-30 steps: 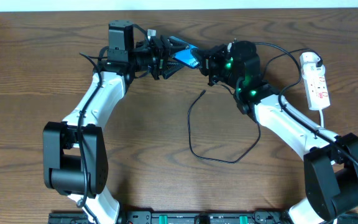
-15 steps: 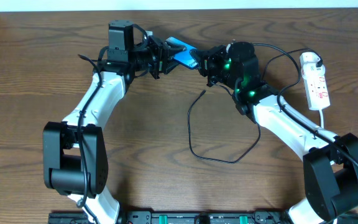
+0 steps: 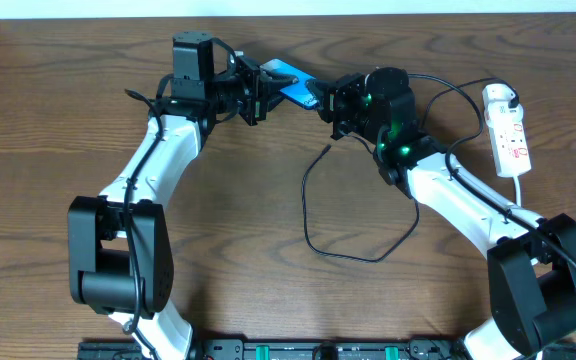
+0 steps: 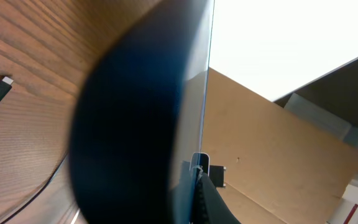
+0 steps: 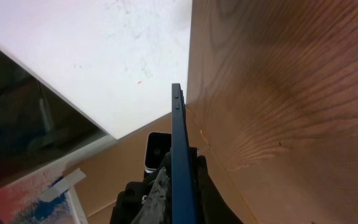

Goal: Plug charger to phone and switch on socket

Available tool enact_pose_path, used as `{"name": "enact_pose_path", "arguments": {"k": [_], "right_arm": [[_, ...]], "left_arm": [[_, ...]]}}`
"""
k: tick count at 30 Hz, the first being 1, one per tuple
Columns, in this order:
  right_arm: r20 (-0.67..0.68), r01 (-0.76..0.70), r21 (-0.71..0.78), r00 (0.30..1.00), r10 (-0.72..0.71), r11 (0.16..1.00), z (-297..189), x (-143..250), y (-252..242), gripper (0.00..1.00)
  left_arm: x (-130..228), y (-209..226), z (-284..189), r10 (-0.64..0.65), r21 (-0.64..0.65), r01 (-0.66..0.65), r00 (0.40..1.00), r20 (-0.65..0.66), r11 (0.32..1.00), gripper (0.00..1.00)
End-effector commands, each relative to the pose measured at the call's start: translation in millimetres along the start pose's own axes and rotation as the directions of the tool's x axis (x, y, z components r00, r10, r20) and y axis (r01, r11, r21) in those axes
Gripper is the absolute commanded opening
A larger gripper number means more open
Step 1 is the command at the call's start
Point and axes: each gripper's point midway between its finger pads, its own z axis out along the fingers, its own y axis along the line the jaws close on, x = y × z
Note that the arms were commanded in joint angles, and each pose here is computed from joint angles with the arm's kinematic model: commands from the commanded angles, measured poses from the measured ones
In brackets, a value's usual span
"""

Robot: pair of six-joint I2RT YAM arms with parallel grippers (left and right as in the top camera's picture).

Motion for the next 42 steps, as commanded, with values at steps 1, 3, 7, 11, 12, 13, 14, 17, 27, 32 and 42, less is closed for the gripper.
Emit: {"name": "enact_pose_path", "arguments": {"k": [1, 3, 7, 11, 12, 13, 14, 17, 27, 32, 42], "right_arm": [[-0.03, 0.075, -0.064, 0.997, -0.077, 0.995, -8, 18, 26, 0.01], [-0.03, 0.076, -0.064, 0.997, -0.078, 0.995, -8, 19, 26, 0.01], [-0.03, 0.075, -0.064, 0.997, -0.077, 0.995, -8, 19, 26, 0.01], [-0.036, 0.076, -0.066, 0.996, -0.078, 0.995, -8, 20, 27, 0.01], [-0.039, 0.068, -0.065, 0.997, -0.071, 0.996, -8, 22, 26, 0.01], [-0.042, 0.063, -0.065, 0.997, -0.066, 0.996, -7, 23, 26, 0.01], [-0.046, 0.065, -0.065, 0.997, -0.068, 0.996, -7, 26, 26, 0.01], [-0.054, 0.068, -0.069, 0.996, -0.072, 0.995, -6, 30, 26, 0.01], [-0.061, 0.072, -0.076, 0.995, -0.077, 0.994, -6, 33, 27, 0.01], [-0.061, 0.073, -0.078, 0.995, -0.077, 0.994, -6, 33, 28, 0.01], [-0.061, 0.073, -0.078, 0.995, -0.077, 0.994, -6, 33, 28, 0.01]], "left_arm": [[1, -7, -2, 0.034, 0.005, -0.034, 0.999, 0.023, 0.999, 0.07], [1, -7, -2, 0.034, 0.005, -0.034, 0.999, 0.023, 0.999, 0.07], [0, -7, -2, 0.033, 0.004, -0.034, 0.999, 0.027, 0.999, 0.07], [0, -7, -2, 0.034, 0.004, -0.034, 0.999, 0.028, 0.999, 0.09], [0, -7, -2, 0.033, 0.004, -0.034, 0.999, 0.028, 0.999, 0.11], [0, -7, -2, 0.034, 0.004, -0.034, 0.999, 0.028, 0.999, 0.11], [0, -7, -2, 0.034, 0.004, -0.034, 0.999, 0.028, 0.999, 0.12], [0, -7, -2, 0.033, 0.004, -0.034, 0.999, 0.027, 0.999, 0.13], [0, -7, -2, 0.033, 0.004, -0.034, 0.999, 0.027, 0.999, 0.17], [0, -7, -2, 0.033, 0.004, -0.034, 0.999, 0.027, 0.999, 0.17], [0, -7, -2, 0.033, 0.004, -0.034, 0.999, 0.027, 0.999, 0.17]]}}
